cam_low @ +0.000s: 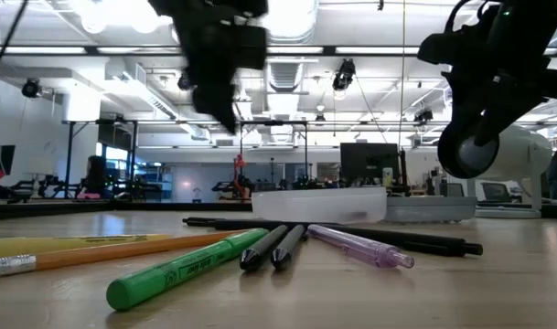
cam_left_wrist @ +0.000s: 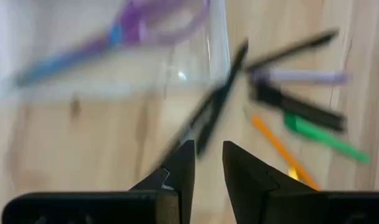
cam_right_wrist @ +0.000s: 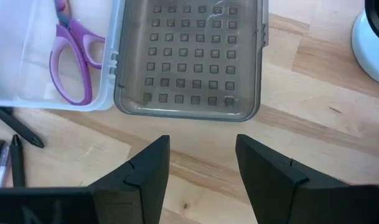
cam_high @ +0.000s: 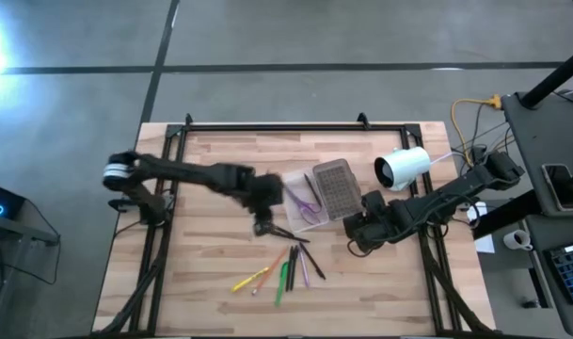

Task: Pick & place school supplies into a supply box
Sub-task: Put the yellow pen into the supply box

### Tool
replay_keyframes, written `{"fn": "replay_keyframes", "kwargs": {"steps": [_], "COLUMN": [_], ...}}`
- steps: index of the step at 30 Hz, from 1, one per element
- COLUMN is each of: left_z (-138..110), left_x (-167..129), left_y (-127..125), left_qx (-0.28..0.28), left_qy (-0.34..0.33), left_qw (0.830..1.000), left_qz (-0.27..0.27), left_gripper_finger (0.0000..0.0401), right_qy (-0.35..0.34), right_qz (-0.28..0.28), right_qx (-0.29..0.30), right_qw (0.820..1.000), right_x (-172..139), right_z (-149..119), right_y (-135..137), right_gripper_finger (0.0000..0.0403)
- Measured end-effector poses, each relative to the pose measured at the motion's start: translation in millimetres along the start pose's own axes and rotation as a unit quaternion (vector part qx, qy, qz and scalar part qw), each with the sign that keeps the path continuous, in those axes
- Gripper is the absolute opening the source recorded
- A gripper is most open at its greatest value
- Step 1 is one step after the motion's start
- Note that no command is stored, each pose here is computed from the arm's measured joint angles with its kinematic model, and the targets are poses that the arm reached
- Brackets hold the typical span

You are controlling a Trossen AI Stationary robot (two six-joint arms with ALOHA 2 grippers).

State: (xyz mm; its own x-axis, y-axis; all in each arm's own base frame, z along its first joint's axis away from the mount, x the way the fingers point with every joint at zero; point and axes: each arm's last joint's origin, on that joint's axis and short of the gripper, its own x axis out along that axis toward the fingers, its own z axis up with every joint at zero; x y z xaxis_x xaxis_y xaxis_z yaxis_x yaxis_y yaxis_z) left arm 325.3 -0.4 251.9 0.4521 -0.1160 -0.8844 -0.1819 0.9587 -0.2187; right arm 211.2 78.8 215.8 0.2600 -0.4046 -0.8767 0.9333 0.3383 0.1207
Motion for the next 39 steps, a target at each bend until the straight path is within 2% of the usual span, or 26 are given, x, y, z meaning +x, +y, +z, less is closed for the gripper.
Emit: {"fn": "replay_keyframes", "kwargs": {"steps": [3,8,12,17,23,32,36,39], "left_z": [-36.5,-83.5,-107.0,-134.0,-133.2,-134.8,-130.4,-128.0], "left_x": [-6.0,-7.6,-2.5,11.0,24.8,72.9,88.1,94.2], "left_y": [-9.6,-28.3,-56.3,-92.2,-125.6,-166.2,-178.4,-181.9], "left_qx": [-0.043,-0.141,-0.090,-0.042,-0.051,-0.055,-0.065,-0.063], "left_qy": [0.005,-0.037,-0.087,-0.068,-0.061,-0.013,0.009,0.022], "left_qw": [0.999,0.988,0.986,0.995,0.997,0.998,0.996,0.993], "left_qz": [0.013,-0.045,-0.113,-0.054,-0.004,0.027,0.057,0.099], "left_gripper_finger": [0.0085,0.0139,0.0166,0.0158,0.0152,0.0152,0.0152,0.0152], "right_qy": [0.000,0.001,0.000,0.001,0.012,0.023,0.029,0.031], "right_qz": [0.004,0.024,0.033,0.036,0.043,0.045,0.047,0.049], "right_qx": [-0.013,-0.040,-0.056,-0.062,-0.058,-0.073,-0.081,-0.085], "right_qw": [1.000,0.999,0.998,0.997,0.997,0.996,0.995,0.995], "right_x": [0.0,-0.1,-0.2,-0.3,-0.5,-0.7,-1.7,-2.8], "right_z": [-0.1,-0.4,-0.4,-0.6,-1.3,-2.4,-4.7,-6.7], "right_y": [0.8,5.0,7.0,7.5,9.0,9.1,8.9,8.9], "right_gripper_finger": [0.0176,0.0176,0.0176,0.0176,0.0176,0.0176,0.0176,0.0176]}}
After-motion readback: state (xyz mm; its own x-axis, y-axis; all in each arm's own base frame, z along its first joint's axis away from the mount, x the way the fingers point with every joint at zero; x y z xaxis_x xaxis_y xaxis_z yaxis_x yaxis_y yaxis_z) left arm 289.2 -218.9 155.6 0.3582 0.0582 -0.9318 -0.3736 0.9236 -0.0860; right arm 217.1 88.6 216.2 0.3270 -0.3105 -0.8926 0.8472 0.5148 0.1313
